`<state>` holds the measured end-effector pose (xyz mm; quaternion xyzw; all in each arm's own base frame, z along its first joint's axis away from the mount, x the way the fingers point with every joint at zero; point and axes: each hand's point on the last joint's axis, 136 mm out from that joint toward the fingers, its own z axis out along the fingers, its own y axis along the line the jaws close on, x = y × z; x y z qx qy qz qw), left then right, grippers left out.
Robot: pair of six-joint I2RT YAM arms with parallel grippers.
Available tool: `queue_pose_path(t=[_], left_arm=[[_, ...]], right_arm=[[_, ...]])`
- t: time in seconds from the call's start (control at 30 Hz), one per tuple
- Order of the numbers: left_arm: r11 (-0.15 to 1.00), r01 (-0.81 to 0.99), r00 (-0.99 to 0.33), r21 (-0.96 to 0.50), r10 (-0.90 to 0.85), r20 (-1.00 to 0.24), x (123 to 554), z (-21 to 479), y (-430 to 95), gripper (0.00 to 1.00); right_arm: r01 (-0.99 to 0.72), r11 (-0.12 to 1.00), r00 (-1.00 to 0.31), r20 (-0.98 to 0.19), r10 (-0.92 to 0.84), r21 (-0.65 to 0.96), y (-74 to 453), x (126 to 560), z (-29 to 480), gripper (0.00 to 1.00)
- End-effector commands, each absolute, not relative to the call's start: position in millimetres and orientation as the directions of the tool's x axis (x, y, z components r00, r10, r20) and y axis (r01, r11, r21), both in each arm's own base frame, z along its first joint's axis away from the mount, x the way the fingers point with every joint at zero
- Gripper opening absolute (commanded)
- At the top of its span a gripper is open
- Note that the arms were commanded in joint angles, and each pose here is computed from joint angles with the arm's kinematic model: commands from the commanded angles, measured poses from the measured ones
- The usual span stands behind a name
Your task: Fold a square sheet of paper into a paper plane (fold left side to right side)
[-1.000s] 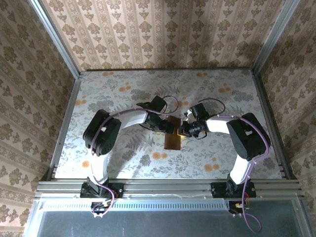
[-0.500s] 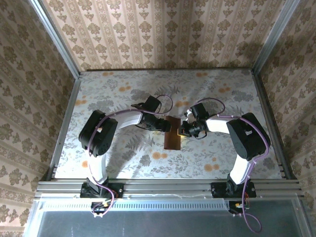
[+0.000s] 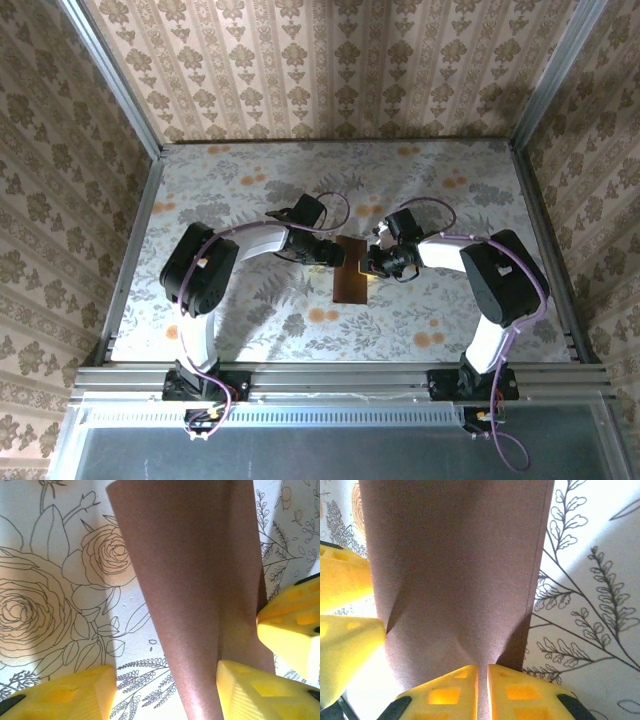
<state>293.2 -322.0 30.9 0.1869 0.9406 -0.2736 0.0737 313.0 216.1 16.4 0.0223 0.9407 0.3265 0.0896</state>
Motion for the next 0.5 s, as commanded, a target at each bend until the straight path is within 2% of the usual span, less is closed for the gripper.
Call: queue_pose_path(t=[0.0,0.13,0.47], left_arm=[[0.791,0.379,-0.924,-0.48,0.353,-0.148,270,-1,-322,0.56],[0.798,0.376,-0.925,-0.472,0.354,-0.139,270,-6,-322,0.56],[0.787,0.386,-0.92,-0.482,0.364,-0.143,269,-7,-330,0.57]], right_arm=[[-0.009,0.803,-0.981,-0.161,0.109,0.596,211,309,26,0.19],[-0.03,0.781,-0.972,-0.2,0.122,0.624,213,315,45,0.23],[-0.003,0.796,-0.959,-0.226,0.168,0.606,189,311,58,0.26]])
